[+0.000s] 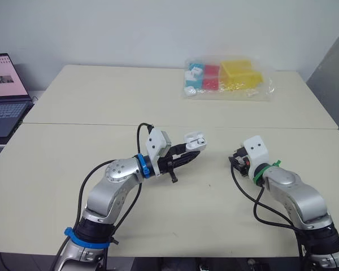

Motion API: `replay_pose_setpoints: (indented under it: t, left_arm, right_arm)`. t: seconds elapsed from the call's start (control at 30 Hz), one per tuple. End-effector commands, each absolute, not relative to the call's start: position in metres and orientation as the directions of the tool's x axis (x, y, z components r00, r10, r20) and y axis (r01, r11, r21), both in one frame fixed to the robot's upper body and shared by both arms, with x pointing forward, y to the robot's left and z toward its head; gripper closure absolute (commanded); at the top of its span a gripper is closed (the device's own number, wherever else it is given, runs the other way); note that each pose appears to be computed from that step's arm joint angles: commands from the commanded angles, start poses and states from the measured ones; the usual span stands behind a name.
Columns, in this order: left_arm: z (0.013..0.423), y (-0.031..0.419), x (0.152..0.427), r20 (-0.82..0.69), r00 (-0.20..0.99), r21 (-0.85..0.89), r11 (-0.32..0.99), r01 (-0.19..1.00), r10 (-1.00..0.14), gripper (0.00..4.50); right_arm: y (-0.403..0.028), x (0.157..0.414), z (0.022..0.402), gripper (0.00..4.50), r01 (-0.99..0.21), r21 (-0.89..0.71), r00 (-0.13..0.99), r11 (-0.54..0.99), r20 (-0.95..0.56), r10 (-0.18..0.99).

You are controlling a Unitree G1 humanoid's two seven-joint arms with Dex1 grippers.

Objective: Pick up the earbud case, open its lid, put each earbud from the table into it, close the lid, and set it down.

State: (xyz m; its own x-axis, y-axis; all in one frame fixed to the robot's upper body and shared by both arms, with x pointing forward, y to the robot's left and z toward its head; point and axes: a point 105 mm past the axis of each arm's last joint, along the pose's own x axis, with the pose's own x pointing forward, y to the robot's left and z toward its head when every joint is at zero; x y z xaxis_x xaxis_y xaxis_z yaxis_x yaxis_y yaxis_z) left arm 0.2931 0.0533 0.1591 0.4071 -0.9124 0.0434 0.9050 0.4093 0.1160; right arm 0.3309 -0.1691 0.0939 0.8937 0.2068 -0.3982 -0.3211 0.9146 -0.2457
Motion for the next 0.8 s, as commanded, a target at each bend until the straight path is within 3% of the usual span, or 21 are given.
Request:
replay_pose_setpoints:
  t: [0.03,0.37,0.47,0.6,0.73,0.8]
  left_arm:
    - [0.168,0.051,0.288,0.068,0.391,0.159,0.397,0.904,-0.918,3.71]
    - [0.166,0.052,0.288,0.065,0.39,0.157,0.395,0.905,-0.919,3.71]
    - [0.165,0.052,0.288,0.063,0.389,0.159,0.395,0.905,-0.919,3.71]
    - [0.164,0.053,0.287,0.06,0.392,0.162,0.396,0.904,-0.918,3.71]
    - [0.163,0.055,0.287,0.056,0.393,0.165,0.397,0.903,-0.918,3.71]
    - [0.162,0.055,0.285,0.053,0.394,0.165,0.397,0.903,-0.918,3.71]
  right_arm:
    - [-0.18,0.329,0.096,1.93,-0.271,-0.257,0.906,0.928,-0.394,0.156]
    - [-0.184,0.32,0.087,1.93,-0.228,-0.182,0.888,0.956,-0.441,0.128]
    - [-0.183,0.32,0.086,2.52,-0.23,-0.168,0.884,0.959,-0.448,0.133]
    - [-0.183,0.319,0.087,3.93,-0.245,-0.166,0.881,0.955,-0.449,0.148]
    - [-0.182,0.317,0.094,4.07,-0.286,-0.159,0.878,0.945,-0.439,0.191]
    - [-0.177,0.308,0.105,4.07,-0.446,-0.191,0.829,0.874,-0.456,0.323]
